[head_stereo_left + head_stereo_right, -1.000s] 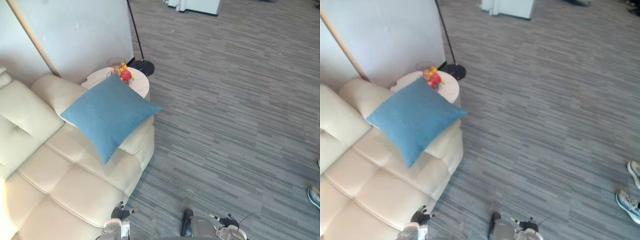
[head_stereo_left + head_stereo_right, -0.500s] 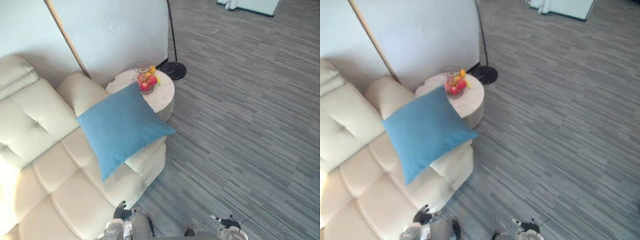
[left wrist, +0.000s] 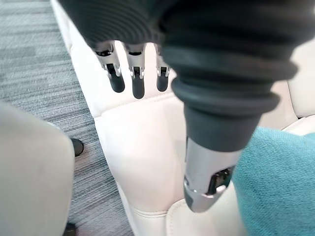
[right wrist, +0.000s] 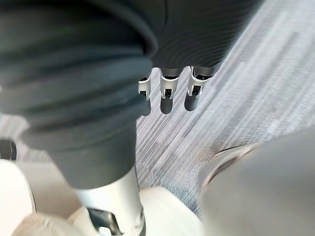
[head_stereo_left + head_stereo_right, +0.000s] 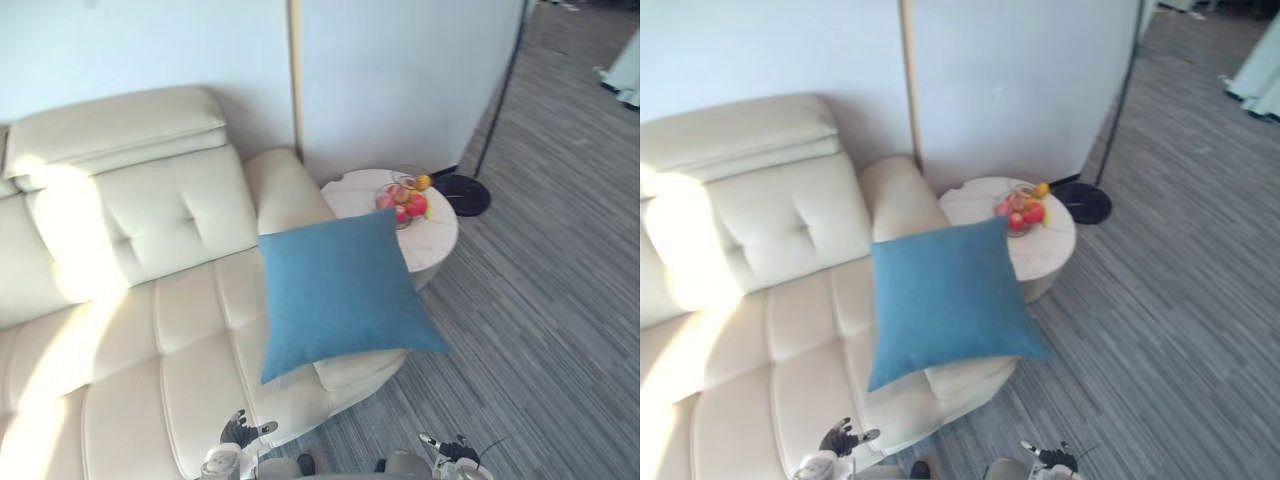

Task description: Pick up cushions and gather them together orderly.

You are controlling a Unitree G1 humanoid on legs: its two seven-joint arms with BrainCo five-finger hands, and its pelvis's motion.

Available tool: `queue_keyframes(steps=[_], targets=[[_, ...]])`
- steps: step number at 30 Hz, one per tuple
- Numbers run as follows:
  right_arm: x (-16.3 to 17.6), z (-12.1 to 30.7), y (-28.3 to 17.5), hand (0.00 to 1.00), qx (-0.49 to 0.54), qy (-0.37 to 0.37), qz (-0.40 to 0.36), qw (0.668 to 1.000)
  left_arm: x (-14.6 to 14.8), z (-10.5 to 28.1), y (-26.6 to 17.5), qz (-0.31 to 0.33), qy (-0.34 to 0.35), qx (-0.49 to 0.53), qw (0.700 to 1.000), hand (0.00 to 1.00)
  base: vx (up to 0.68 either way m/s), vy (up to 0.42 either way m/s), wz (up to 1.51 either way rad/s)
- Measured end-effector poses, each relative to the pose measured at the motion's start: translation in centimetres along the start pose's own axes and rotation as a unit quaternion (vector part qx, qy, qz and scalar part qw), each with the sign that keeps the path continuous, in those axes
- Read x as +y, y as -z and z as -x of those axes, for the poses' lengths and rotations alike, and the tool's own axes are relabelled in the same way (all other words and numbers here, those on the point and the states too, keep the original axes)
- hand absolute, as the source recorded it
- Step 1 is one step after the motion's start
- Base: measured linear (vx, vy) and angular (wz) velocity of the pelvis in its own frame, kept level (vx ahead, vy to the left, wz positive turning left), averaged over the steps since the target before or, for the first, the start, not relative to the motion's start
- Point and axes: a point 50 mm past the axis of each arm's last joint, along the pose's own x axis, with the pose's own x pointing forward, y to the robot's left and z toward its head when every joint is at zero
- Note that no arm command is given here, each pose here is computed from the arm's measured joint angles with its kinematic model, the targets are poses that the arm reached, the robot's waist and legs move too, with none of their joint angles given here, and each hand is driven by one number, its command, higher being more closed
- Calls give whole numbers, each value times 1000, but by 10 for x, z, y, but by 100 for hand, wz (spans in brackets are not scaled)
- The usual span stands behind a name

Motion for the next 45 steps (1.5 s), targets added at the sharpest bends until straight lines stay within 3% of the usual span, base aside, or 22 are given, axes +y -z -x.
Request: queue_keyframes(steps=[5, 22, 27, 29, 33, 37, 45], targets=[[-6, 0, 1, 0, 0, 10, -10, 1000, -5, 3, 10, 32, -4, 11, 999, 0, 147, -310, 63], [-22, 1, 10, 0, 17, 47, -76, 996, 13, 2, 9, 3, -17, 12, 1000, 0, 2, -34, 22], [-65, -2, -28, 0, -57, 106, -107, 987, 45, 2, 5, 29, -65, 7, 997, 0, -34, 13, -7], [-97, 4, -62, 0, -132, 139, -102, 976, 69, 4, -6, 45, -98, -19, 994, 0, 13, 12, -12], [-121, 21, -113, 0, -243, 161, -86, 953, 92, 6, -33, 50, -124, -76, 988, 0, 39, 15, -13], [-106, 39, -158, 0, -340, 120, -30, 932, 100, 11, -67, 55, -128, -151, 979, 0, 74, 3, -16], [-25, 58, -193, 0, -425, -42, 57, 902, 83, 25, -118, 59, -88, -274, 956, 0, 65, 10, -6]])
